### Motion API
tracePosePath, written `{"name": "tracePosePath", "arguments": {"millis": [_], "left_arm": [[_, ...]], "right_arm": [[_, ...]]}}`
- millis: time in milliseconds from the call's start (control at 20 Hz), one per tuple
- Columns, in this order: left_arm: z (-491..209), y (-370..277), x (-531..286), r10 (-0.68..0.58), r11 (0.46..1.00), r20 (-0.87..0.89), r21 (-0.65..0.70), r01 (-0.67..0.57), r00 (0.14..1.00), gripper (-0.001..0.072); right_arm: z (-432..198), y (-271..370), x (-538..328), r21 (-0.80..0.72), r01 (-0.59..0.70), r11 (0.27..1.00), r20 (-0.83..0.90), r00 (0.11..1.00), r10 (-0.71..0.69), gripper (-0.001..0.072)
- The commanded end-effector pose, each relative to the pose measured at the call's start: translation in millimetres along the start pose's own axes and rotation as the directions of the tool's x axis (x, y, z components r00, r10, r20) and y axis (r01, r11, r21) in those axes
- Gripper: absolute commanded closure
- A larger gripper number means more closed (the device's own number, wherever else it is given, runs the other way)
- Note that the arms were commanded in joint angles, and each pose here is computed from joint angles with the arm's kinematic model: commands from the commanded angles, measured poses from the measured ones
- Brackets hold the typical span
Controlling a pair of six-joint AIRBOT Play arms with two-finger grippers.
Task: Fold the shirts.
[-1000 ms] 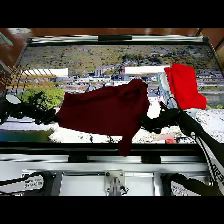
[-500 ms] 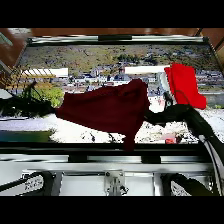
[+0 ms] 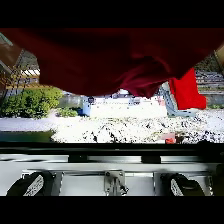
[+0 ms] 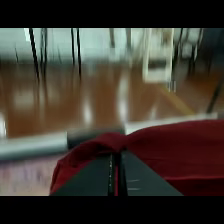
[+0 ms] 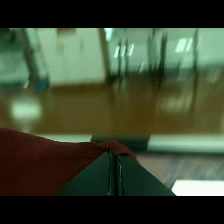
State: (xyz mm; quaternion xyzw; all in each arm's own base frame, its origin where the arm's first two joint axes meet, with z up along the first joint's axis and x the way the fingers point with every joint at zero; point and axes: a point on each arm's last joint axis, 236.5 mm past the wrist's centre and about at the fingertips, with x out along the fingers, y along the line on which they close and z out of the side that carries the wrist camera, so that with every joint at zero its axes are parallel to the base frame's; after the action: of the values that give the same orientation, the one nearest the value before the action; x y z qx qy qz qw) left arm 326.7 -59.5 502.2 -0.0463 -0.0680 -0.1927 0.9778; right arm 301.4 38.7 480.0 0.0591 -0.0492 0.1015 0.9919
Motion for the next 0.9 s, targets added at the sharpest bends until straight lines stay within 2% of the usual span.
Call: {"name": "tracePosePath", "arguments": {"millis": [0, 250, 450, 550, 650, 750, 850], "left_arm": [[89.0, -49.1, -69.2, 0.013, 0.994, 0.232, 0.098, -0.037, 0.973, 0.0674], [63.4, -19.4, -107.1, 0.252, 0.953, 0.106, 0.148, -0.266, 0.962, 0.0674], [22.8, -8.9, -102.4, 0.278, 0.947, -0.063, 0.185, -0.263, 0.958, 0.0674], [-13.0, 8.4, -94.1, 0.304, 0.945, -0.196, 0.189, -0.268, 0.932, 0.0674], [-60.1, 36.3, -85.6, 0.342, 0.937, -0.349, 0.19, -0.292, 0.872, 0.0674], [-120.6, 62.8, -72.2, 0.338, 0.941, -0.506, 0.158, -0.299, 0.794, 0.0674], [-200.3, 82.7, -61.0, 0.276, 0.951, -0.68, 0.089, -0.296, 0.68, 0.0674]], "right_arm": [[102.8, 19.3, -73.4, -0.145, 0.071, 0.987, 0.249, 0.968, -0.033, 0.065], [108.3, 22.9, -86.6, -0.164, 0.083, 0.983, 0.237, 0.971, -0.042, 0.0651], [74.8, 16.8, -71.3, -0.116, 0.065, 0.991, 0.097, 0.994, -0.054, 0.065], [29.4, 8.0, -49.3, -0.056, 0.055, 0.997, -0.087, 0.994, -0.06, 0.065], [-39.3, -3.9, -27.0, 0.004, 0.061, 0.998, -0.355, 0.933, -0.055, 0.065], [-118.9, -19.3, -3.8, 0.076, 0.098, 0.992, -0.613, 0.789, -0.031, 0.065], [-189.1, -25.0, 29.5, 0.188, 0.129, 0.974, -0.745, 0.665, 0.056, 0.065]]}}
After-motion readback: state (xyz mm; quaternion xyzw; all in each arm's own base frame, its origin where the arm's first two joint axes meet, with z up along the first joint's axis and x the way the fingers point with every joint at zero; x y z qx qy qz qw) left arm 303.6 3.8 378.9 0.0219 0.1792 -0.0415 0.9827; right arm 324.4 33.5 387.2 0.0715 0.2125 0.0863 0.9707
